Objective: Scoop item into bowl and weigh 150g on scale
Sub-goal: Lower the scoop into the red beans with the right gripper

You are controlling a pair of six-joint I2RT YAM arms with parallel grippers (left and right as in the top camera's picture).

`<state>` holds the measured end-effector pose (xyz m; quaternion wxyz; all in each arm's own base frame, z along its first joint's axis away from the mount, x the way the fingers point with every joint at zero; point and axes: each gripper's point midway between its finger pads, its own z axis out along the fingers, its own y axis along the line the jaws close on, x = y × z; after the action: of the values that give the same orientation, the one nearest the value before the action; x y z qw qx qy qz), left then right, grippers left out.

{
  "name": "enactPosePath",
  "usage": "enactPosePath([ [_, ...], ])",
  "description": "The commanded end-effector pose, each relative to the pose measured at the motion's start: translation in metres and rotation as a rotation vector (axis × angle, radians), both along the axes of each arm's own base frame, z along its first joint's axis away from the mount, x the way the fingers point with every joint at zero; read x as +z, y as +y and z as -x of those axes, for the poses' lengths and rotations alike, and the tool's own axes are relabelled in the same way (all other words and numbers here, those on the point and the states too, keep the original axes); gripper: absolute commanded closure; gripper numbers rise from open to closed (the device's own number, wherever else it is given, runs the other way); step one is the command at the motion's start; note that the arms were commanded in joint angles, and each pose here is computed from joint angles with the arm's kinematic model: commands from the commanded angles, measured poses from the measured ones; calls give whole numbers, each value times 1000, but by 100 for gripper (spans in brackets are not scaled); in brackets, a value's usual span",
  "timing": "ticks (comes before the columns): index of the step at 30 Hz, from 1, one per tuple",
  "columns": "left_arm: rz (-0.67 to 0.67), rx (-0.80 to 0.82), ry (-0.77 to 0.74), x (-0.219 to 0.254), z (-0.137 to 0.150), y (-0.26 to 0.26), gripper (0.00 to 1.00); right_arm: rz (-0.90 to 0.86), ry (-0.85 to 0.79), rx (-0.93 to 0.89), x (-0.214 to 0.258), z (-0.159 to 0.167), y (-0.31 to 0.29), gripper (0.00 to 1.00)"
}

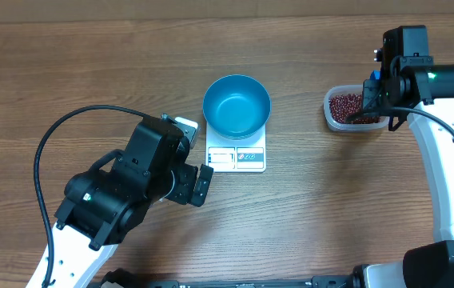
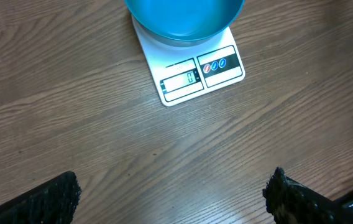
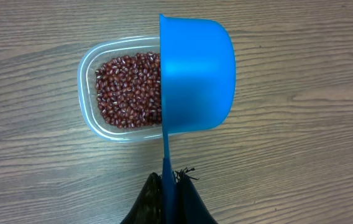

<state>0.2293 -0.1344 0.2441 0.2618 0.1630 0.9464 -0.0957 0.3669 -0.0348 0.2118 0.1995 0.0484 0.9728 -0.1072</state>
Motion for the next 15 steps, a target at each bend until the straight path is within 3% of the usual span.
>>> enactPosePath([
  [1,26,16,-28,12,-1,1,0,16,-37,-10,13,-3,-4,96],
  [15,26,16,-28,12,-1,1,1,72,-24,-30,14,1,-13,96],
])
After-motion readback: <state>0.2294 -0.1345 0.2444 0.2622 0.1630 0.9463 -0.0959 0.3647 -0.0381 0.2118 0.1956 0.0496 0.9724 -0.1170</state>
